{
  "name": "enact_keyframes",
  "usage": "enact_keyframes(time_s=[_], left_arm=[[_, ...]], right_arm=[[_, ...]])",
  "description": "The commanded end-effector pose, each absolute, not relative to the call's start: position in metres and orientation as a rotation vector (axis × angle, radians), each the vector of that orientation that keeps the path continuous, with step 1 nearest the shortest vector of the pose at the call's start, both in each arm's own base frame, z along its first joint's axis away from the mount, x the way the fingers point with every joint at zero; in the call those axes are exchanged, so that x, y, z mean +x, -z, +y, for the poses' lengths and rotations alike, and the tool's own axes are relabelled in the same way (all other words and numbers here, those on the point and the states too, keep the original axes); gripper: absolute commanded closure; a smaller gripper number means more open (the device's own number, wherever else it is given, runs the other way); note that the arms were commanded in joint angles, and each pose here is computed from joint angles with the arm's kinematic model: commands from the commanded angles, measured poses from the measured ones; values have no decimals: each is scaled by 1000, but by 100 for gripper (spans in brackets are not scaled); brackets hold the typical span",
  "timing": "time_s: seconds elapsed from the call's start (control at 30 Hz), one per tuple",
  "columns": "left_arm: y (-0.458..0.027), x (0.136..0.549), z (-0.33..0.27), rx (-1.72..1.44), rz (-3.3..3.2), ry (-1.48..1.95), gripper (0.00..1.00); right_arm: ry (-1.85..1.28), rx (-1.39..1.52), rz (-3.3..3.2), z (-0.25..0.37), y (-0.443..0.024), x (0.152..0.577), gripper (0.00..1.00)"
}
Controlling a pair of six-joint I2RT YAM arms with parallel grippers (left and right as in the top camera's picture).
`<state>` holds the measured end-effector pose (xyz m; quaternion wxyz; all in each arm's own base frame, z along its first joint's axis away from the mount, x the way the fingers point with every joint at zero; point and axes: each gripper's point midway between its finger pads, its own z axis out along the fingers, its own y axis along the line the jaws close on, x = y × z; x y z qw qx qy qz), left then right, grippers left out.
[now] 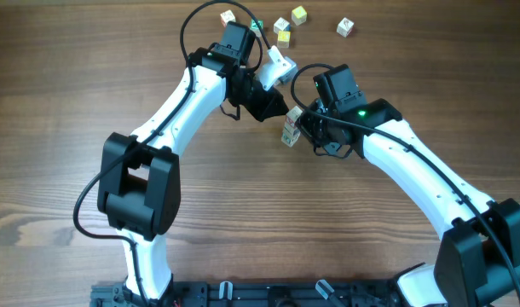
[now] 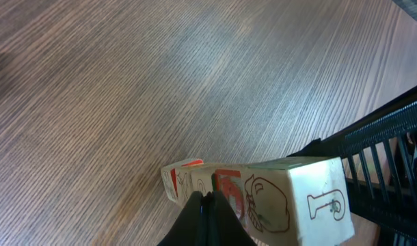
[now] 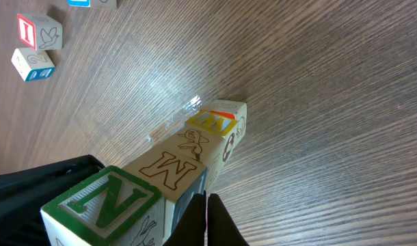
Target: Form a tower
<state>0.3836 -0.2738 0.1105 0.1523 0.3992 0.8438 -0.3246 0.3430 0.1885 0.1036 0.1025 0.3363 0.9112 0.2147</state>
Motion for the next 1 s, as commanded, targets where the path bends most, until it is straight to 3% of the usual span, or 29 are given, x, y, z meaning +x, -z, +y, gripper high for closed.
enact_keyframes(time_s=[0.0,0.97], left_arm=[[-112,382,-280,1179,2391,959,96],[-113,375,-280,1178,2408,1004,96]], right_arm=[[-638,1008,2692,190,-100,344,96],[-646,1006,2685,191,-101,346,95]])
